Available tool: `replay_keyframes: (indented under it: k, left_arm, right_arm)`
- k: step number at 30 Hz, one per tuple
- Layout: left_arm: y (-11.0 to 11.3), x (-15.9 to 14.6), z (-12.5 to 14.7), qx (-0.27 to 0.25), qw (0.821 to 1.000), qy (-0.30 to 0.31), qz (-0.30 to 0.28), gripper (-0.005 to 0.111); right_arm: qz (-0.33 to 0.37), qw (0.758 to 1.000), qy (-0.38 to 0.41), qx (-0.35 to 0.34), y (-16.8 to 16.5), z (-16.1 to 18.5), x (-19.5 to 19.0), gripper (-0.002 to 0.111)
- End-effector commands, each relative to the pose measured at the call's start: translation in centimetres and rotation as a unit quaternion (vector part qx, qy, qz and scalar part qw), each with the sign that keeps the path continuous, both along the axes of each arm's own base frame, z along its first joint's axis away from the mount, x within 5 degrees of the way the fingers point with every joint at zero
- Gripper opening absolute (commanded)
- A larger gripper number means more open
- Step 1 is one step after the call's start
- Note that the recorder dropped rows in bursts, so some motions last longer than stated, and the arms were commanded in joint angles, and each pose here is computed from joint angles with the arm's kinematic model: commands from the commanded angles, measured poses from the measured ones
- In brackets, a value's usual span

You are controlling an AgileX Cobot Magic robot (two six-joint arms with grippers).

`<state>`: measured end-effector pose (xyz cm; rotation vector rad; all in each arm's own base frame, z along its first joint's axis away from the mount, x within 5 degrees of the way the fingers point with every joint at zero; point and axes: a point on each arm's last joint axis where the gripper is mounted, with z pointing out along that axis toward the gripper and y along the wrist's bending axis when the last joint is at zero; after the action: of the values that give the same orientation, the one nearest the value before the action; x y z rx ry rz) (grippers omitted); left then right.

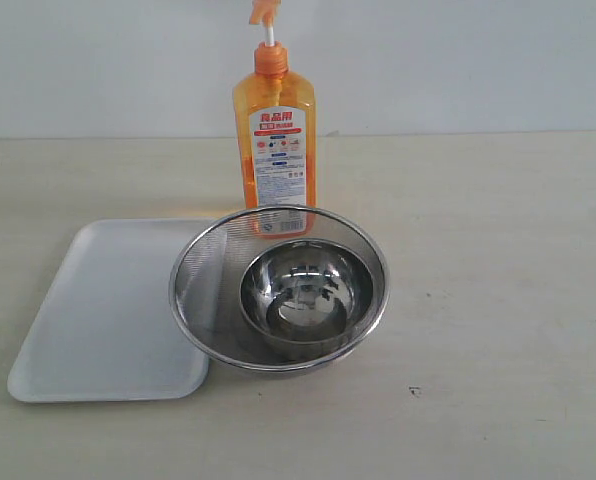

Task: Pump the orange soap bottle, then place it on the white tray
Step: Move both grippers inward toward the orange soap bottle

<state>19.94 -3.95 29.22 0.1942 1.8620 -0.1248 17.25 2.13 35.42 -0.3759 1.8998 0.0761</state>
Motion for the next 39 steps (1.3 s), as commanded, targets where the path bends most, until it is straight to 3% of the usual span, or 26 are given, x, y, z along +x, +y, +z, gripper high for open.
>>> replay_keyframes:
  k: [1, 6, 12, 20, 27, 30, 39]
  left_arm:
    - [-0.4, 1.4, 0.1, 0.041, 0.999, 0.011, -0.016, 0.005]
    - [-0.8, 3.2, 0.0, 0.083, 0.995, 0.037, -0.033, 0.005]
    - [-1.3, 5.1, 0.1, 0.127, 0.987, 0.080, -0.060, 0.005]
    - [-2.3, 7.0, 0.1, 0.115, 0.984, 0.106, -0.087, 0.005]
    - [-3.8, 8.3, -0.5, 0.126, 0.972, 0.107, -0.168, 0.005]
    - [-4.2, 9.0, -0.8, 0.105, 0.973, 0.106, -0.176, 0.005]
    - [-4.6, 11.8, -1.3, 0.121, 0.964, 0.116, -0.205, 0.005]
  right_arm:
    - [0.029, 0.999, -0.004, -0.021, 0.3, 0.1, -0.1, 0.000]
    - [0.086, 0.995, -0.026, -0.037, 1.2, 0.4, -0.3, 0.000]
    - [0.097, 0.994, -0.021, -0.038, 1.3, 0.3, -0.3, 0.000]
    - [0.125, 0.991, 0.046, -0.019, 1.8, -0.2, 2.8, 0.000]
    - [0.125, 0.990, 0.069, -0.017, 1.8, -0.4, 6.2, 0.000]
    - [0.136, 0.987, 0.082, -0.024, 1.9, -0.8, 7.3, 0.000]
    - [0.178, 0.975, 0.122, -0.048, 2.2, -2.3, 10.2, 0.000]
